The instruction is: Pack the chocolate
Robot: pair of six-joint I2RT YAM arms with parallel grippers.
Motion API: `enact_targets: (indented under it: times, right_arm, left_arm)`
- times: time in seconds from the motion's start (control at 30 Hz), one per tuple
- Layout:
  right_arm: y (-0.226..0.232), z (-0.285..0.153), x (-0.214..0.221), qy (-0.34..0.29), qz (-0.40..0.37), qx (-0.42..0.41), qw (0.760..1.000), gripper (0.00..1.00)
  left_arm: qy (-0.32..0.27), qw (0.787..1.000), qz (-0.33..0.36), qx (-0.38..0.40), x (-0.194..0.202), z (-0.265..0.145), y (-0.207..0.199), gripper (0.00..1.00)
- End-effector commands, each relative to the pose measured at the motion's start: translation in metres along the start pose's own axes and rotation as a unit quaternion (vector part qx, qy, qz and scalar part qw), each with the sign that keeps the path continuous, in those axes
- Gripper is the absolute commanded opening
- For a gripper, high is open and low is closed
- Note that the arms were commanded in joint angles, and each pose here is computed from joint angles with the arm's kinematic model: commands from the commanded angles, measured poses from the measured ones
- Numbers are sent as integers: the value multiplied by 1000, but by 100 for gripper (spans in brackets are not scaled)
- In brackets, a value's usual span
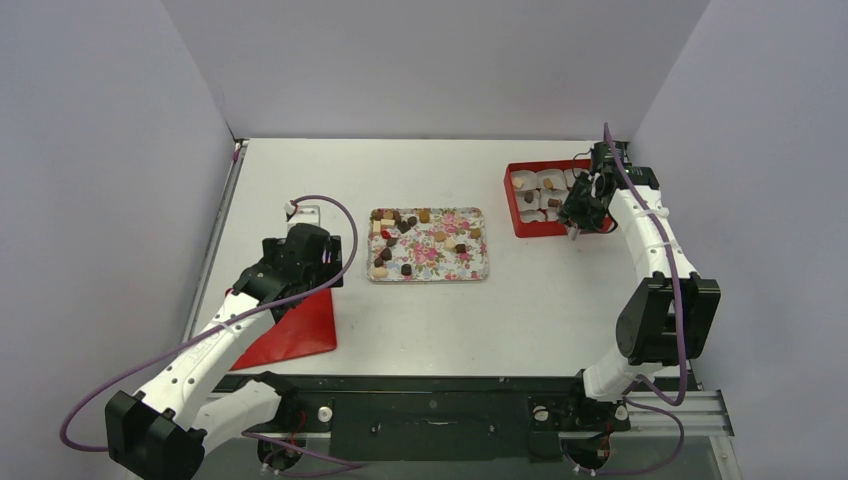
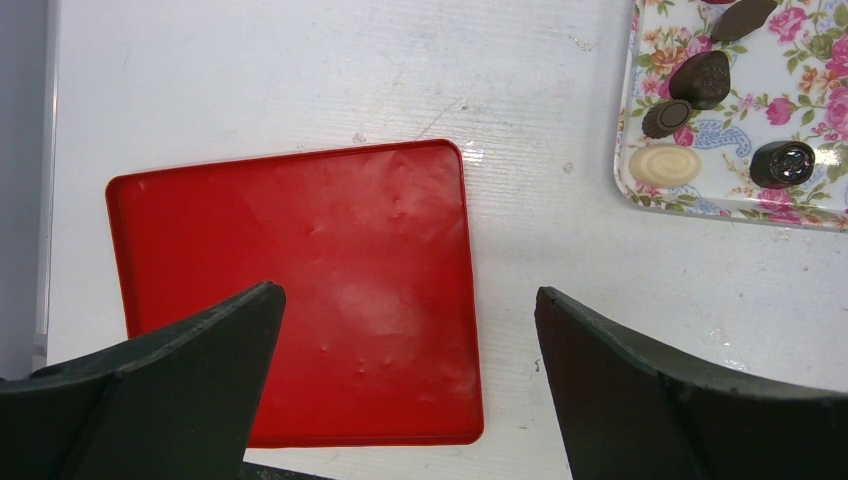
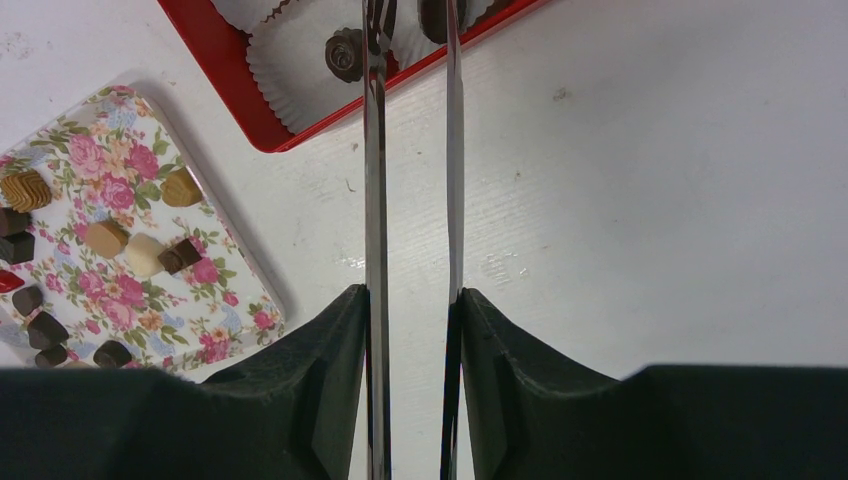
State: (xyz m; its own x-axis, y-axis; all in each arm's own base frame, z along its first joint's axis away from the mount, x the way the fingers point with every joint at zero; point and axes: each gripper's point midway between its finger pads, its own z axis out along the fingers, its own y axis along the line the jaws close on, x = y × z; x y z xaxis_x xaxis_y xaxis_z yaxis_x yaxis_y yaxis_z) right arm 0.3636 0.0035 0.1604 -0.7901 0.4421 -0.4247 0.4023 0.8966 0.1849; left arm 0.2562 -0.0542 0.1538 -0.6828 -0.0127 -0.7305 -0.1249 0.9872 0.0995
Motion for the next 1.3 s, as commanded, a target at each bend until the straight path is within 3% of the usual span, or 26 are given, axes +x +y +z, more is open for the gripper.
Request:
enact_targets:
  times: [0.0, 0.4, 0.8, 1.27]
  right_arm:
    - [2, -19, -12, -32, -2, -12, 999, 34]
    - [11, -35, -20, -49, -4, -25, 998, 34]
    - [60, -78, -18, -78, -47, -70, 993, 34]
    - [183, -94, 95, -21, -177, -163, 970, 34]
  left_arm:
    - [-24, 1000, -12, 7, -14, -4, -1, 96]
    - [-24, 1000, -12, 7, -14, -4, -1, 96]
    - [-24, 1000, -12, 6, -14, -4, -1, 97]
    - [-23, 1000, -13, -6, -13, -3, 4, 96]
